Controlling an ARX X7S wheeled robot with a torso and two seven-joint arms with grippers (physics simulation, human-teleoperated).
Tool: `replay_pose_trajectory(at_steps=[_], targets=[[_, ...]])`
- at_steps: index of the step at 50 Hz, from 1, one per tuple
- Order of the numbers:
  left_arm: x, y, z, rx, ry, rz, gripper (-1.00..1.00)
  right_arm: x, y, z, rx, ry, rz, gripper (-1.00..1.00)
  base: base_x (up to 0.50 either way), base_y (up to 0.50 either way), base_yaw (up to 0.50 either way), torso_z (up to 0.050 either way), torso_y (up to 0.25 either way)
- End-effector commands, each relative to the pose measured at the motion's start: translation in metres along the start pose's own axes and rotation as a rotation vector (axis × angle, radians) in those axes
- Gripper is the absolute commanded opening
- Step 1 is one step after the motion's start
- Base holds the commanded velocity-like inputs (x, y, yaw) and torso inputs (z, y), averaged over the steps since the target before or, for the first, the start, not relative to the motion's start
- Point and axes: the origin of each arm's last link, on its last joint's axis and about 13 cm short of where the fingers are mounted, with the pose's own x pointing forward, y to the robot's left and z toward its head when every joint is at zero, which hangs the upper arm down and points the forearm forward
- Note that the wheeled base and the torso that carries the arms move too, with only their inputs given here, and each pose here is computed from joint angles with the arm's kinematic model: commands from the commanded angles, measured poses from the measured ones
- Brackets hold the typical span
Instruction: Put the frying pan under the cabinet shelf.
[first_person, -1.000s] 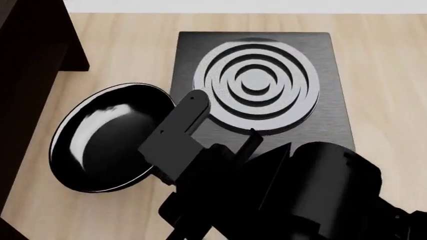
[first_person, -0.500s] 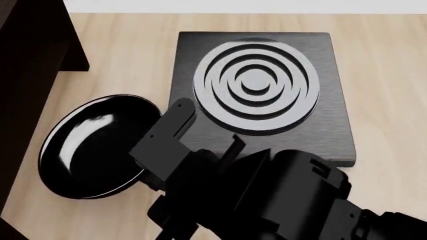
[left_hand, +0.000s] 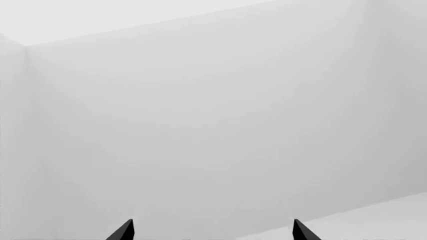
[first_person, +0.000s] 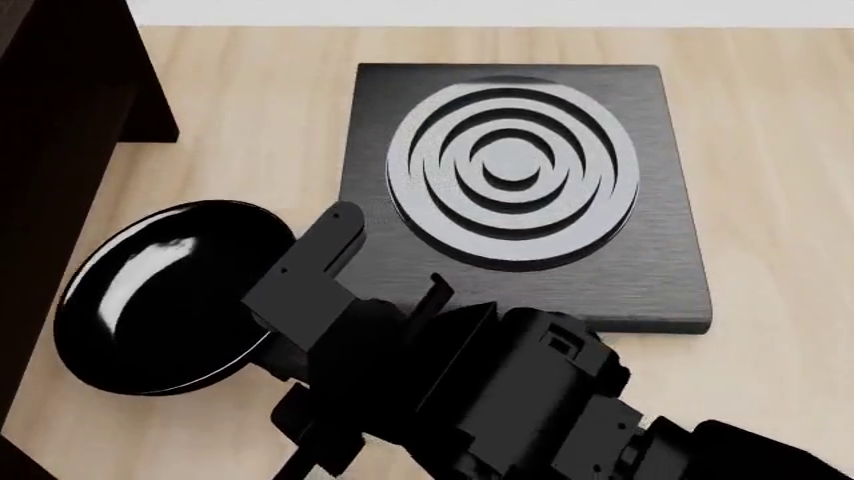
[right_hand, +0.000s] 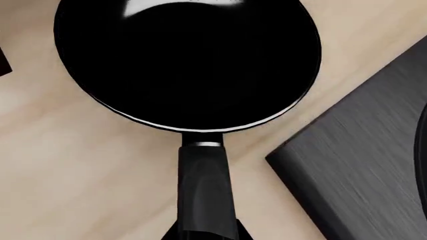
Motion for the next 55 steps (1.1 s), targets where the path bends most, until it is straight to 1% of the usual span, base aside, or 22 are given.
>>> replay_pose_trajectory(at_steps=[1,6,12,18,22,30,32,34,37,41,44,47,51,55], targets=[[-0.001,0.001,-0.002,0.001,0.008,0.004,1.00,0.020,-0.004,0.014,-0.010,-0.083,0.027,-1.00,0.00,0.00,0.00,0.000,0.000],[-0.002,0.002,-0.004,0.006,0.016,0.010,1.00,0.033,0.001,0.015,0.001,-0.102,0.073,-1.00,0.00,0.00,0.00,0.002,0.000],[-0.001,0.002,-0.006,0.007,0.023,0.014,1.00,0.041,0.005,0.021,0.001,-0.122,0.108,-1.00,0.00,0.00,0.00,0.000,0.000],[-0.002,0.002,-0.008,0.007,0.028,0.015,1.00,0.058,0.000,0.026,0.020,-0.136,0.134,-1.00,0.00,0.00,0.00,0.000,0.002],[-0.002,0.004,-0.010,0.012,0.035,0.022,1.00,0.066,0.002,0.026,0.019,-0.144,0.165,-1.00,0.00,0.00,0.00,0.000,0.000],[-0.005,0.008,-0.016,0.030,0.056,0.045,1.00,0.071,0.002,0.020,0.020,-0.167,0.215,-1.00,0.00,0.00,0.00,0.000,0.000],[-0.006,0.011,-0.018,0.040,0.064,0.057,1.00,0.072,0.000,0.019,0.035,-0.179,0.235,-1.00,0.00,0.00,0.00,0.000,0.000],[-0.007,0.013,-0.020,0.047,0.072,0.064,1.00,0.072,0.002,0.019,0.052,-0.189,0.271,-1.00,0.00,0.00,0.00,0.000,0.000],[-0.007,0.016,-0.023,0.056,0.082,0.081,1.00,0.074,0.005,0.018,0.050,-0.199,0.307,-1.00,0.00,0.00,0.00,0.000,0.000],[-0.003,0.020,-0.023,0.072,0.090,0.095,1.00,0.072,0.005,0.024,0.049,-0.237,0.354,-1.00,0.00,0.00,0.00,0.000,0.000],[-0.002,0.022,-0.021,0.092,0.088,0.100,1.00,0.068,0.001,0.031,0.033,-0.253,0.362,-1.00,0.00,0.00,0.00,0.000,0.000],[0.001,0.023,-0.019,0.097,0.085,0.105,1.00,0.064,-0.003,0.040,0.023,-0.278,0.365,-1.00,0.00,0.00,0.00,0.003,0.004],[0.003,0.024,-0.022,0.111,0.087,0.105,1.00,0.064,-0.003,0.040,0.023,-0.278,0.365,-1.00,0.00,0.00,0.00,0.000,0.000],[0.007,0.029,-0.031,0.117,0.102,0.118,1.00,0.064,-0.003,0.040,0.023,-0.278,0.365,-1.00,0.00,0.00,0.00,0.000,0.000]])
